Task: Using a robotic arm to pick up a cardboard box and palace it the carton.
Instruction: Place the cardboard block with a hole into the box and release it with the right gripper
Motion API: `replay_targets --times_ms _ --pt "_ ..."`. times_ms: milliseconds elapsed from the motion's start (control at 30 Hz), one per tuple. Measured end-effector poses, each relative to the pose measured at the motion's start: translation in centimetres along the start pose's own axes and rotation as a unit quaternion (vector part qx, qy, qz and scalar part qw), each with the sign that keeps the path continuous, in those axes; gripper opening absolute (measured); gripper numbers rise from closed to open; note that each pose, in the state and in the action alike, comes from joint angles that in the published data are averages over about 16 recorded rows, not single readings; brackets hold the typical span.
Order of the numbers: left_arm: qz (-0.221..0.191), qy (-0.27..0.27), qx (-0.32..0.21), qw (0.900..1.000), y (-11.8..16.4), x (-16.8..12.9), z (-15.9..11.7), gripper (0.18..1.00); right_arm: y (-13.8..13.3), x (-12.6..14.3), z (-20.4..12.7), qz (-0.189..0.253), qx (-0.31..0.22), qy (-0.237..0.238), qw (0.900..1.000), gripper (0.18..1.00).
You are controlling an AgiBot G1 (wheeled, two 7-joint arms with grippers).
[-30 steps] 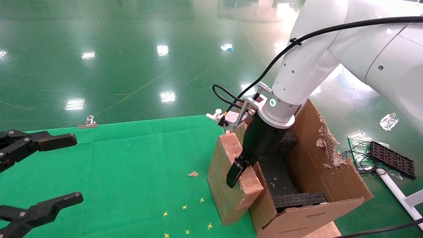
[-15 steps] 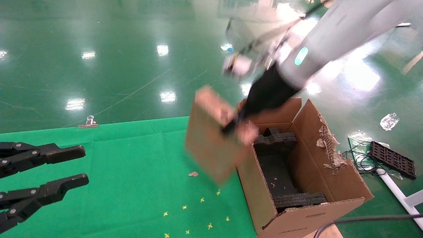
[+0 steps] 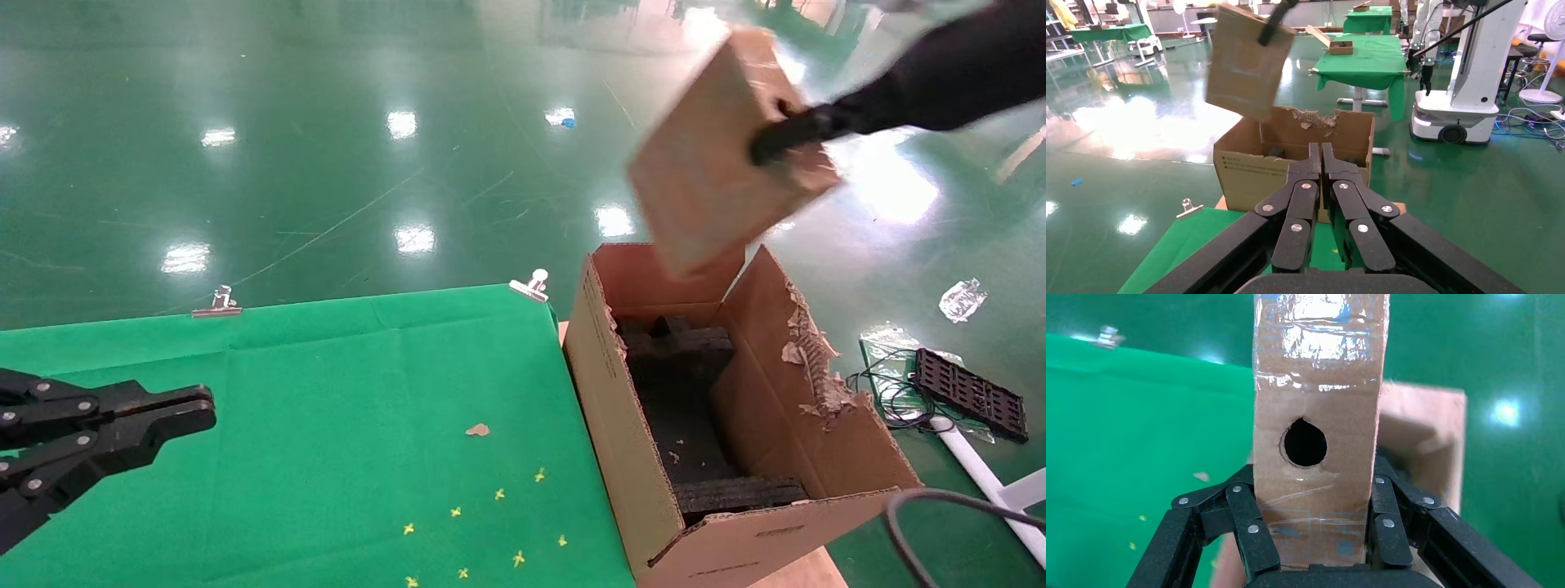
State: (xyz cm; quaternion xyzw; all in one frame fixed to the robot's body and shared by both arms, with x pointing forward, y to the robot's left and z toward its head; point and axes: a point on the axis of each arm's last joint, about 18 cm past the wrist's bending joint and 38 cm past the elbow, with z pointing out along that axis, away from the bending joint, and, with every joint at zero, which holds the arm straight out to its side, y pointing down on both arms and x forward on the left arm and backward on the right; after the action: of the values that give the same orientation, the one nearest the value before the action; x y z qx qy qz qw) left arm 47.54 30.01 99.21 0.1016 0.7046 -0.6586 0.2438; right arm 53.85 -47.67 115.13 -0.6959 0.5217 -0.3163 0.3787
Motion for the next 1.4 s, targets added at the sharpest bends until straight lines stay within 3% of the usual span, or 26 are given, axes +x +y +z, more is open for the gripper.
replay_targets --times_ms 333,733,933,1400 --pt "0.0 0.0 0.0 1.0 0.0 0.0 0.0 0.202 6.6 4.9 1.0 0.077 -0.061 0.045 0.994 0.33" --pt "0.0 0.0 0.0 1.0 0.0 0.0 0.0 0.277 11.5 7.1 5.8 0.114 -0.118 0.079 0.983 0.328" --pt "0.0 0.0 0.0 1.0 0.0 0.0 0.0 0.369 13.3 7.7 8.2 0.122 -0.138 0.093 0.978 0.328" --pt "0.0 0.0 0.0 1.0 0.0 0.0 0.0 0.689 16.8 8.0 14.0 0.128 -0.166 0.113 0.971 0.323"
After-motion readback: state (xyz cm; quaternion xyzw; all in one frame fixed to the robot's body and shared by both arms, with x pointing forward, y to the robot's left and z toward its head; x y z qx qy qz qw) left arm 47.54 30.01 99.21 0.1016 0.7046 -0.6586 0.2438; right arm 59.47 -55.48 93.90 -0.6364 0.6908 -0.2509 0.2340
